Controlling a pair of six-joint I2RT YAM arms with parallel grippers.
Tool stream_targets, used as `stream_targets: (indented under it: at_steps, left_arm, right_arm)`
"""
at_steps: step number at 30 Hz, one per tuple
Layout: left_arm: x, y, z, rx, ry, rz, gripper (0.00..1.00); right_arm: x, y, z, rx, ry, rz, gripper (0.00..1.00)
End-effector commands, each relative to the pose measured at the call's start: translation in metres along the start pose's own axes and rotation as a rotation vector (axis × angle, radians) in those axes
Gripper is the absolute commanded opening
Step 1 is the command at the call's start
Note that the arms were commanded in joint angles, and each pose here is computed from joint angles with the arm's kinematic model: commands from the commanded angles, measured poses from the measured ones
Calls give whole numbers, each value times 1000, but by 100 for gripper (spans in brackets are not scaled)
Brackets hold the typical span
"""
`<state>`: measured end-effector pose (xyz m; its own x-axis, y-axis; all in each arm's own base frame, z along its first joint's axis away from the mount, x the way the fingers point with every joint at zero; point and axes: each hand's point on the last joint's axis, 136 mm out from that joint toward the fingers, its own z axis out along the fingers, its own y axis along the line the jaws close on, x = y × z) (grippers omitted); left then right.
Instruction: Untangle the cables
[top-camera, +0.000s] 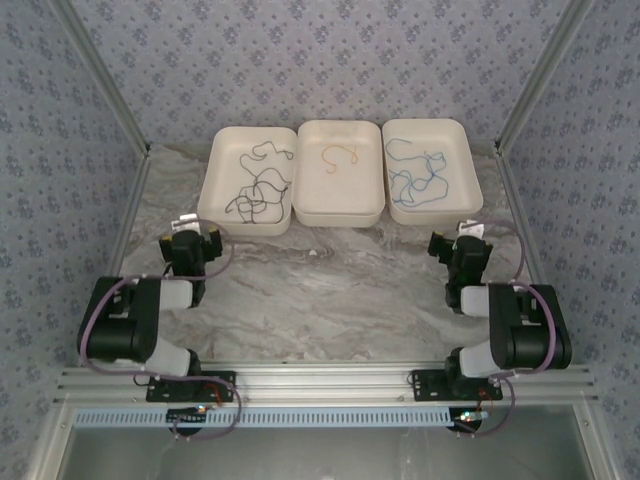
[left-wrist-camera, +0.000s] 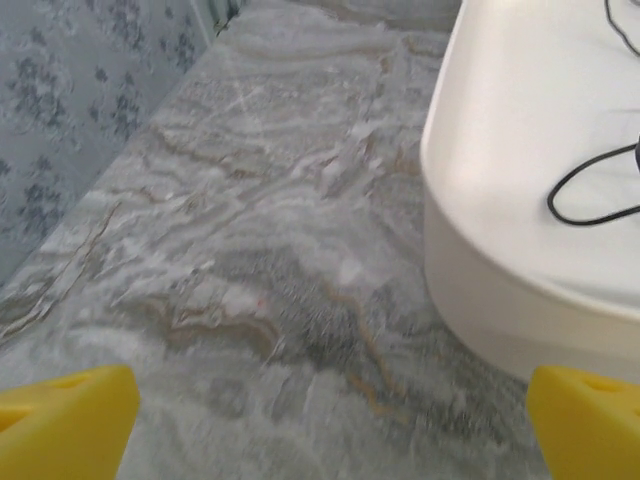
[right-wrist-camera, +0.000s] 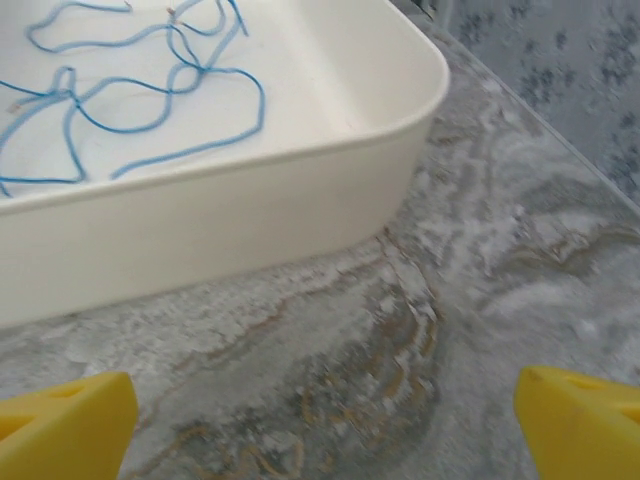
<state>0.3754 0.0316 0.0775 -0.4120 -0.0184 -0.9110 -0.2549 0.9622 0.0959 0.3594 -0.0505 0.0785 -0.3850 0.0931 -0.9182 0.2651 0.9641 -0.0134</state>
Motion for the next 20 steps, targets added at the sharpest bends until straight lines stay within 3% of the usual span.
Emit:
stream_targets:
  at_steps: [1, 3, 7, 20]
  left_arm:
    - [-19, -10, -3, 72, -97, -6, 99]
    - [-21, -15, -1, 103, -120, 6, 99]
    - [-19, -5, 10, 116, -42, -59, 99]
    - [-19, -4, 10, 114, -49, -65, 99]
  right_arm:
    - [-17, 14, 6, -84, -109, -20, 99]
    - [-13, 10, 6, -61, -67, -17, 99]
    - [-15, 18, 16, -27, -31, -76, 99]
    - [-16, 12, 15, 10, -38, -61, 99]
